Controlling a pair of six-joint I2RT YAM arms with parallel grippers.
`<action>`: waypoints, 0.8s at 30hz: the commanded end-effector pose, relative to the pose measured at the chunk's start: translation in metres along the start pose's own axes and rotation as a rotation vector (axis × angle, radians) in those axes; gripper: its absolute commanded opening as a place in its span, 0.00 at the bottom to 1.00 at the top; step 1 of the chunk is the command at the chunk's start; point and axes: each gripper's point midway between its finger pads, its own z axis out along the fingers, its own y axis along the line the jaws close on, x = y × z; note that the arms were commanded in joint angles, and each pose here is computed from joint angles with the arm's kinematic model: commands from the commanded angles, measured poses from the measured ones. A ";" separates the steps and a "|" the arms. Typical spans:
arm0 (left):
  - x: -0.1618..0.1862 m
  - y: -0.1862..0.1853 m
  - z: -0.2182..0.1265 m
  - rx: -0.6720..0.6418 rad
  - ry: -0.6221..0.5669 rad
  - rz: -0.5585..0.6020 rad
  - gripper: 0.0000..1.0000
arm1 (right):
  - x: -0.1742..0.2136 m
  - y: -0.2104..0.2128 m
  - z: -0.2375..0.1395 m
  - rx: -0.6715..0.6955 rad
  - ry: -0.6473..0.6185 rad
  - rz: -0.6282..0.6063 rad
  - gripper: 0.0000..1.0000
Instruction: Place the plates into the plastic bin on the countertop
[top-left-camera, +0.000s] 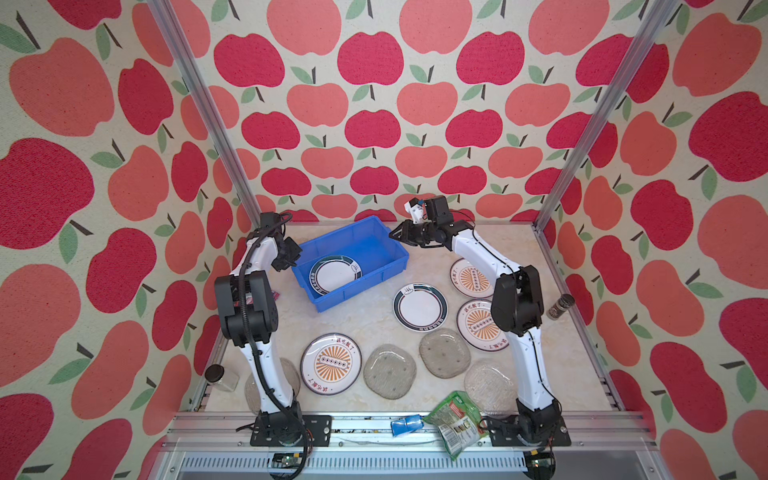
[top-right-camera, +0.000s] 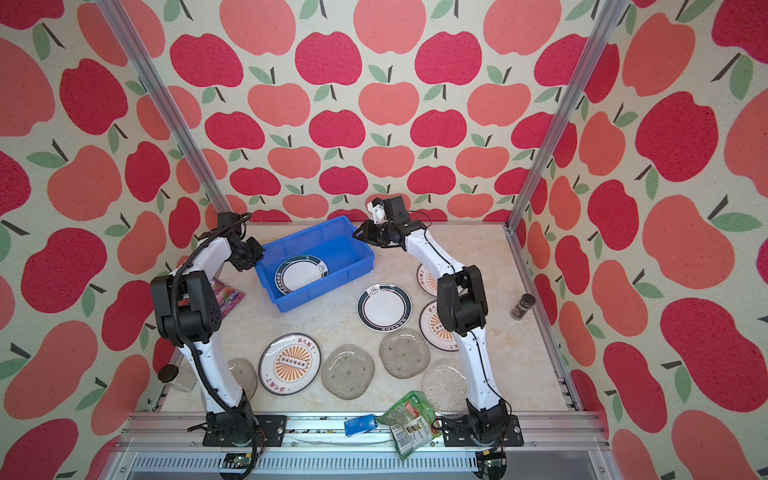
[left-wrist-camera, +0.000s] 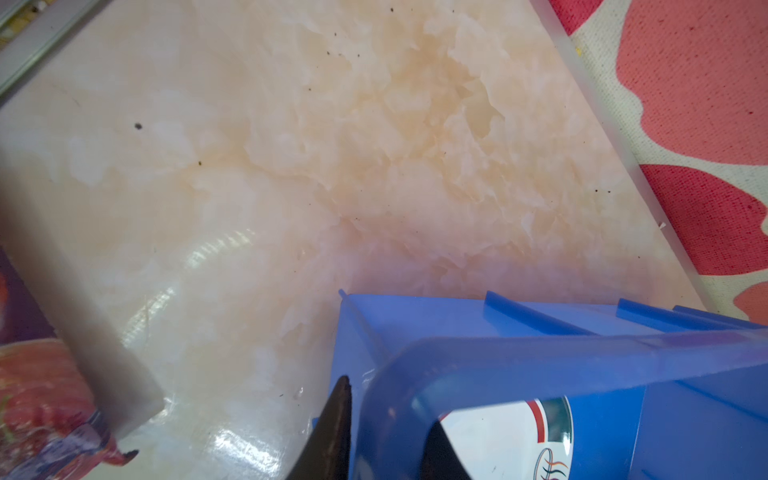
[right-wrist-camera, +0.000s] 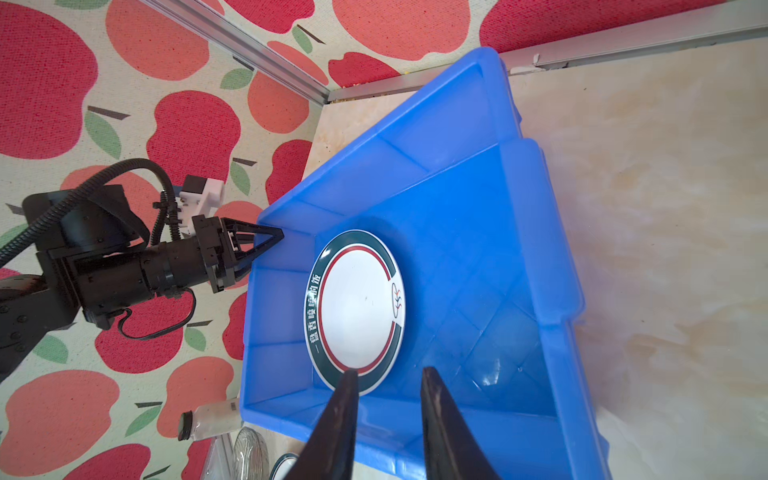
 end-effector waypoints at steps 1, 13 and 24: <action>-0.006 -0.003 0.003 -0.007 -0.004 -0.001 0.24 | -0.002 -0.011 0.001 0.030 0.009 -0.017 0.29; -0.038 -0.023 0.005 -0.054 -0.070 0.158 0.99 | -0.005 -0.026 -0.025 0.155 -0.020 -0.114 0.32; -0.027 -0.035 -0.055 -0.034 -0.178 0.238 0.99 | -0.020 -0.051 -0.076 0.247 -0.109 -0.137 0.37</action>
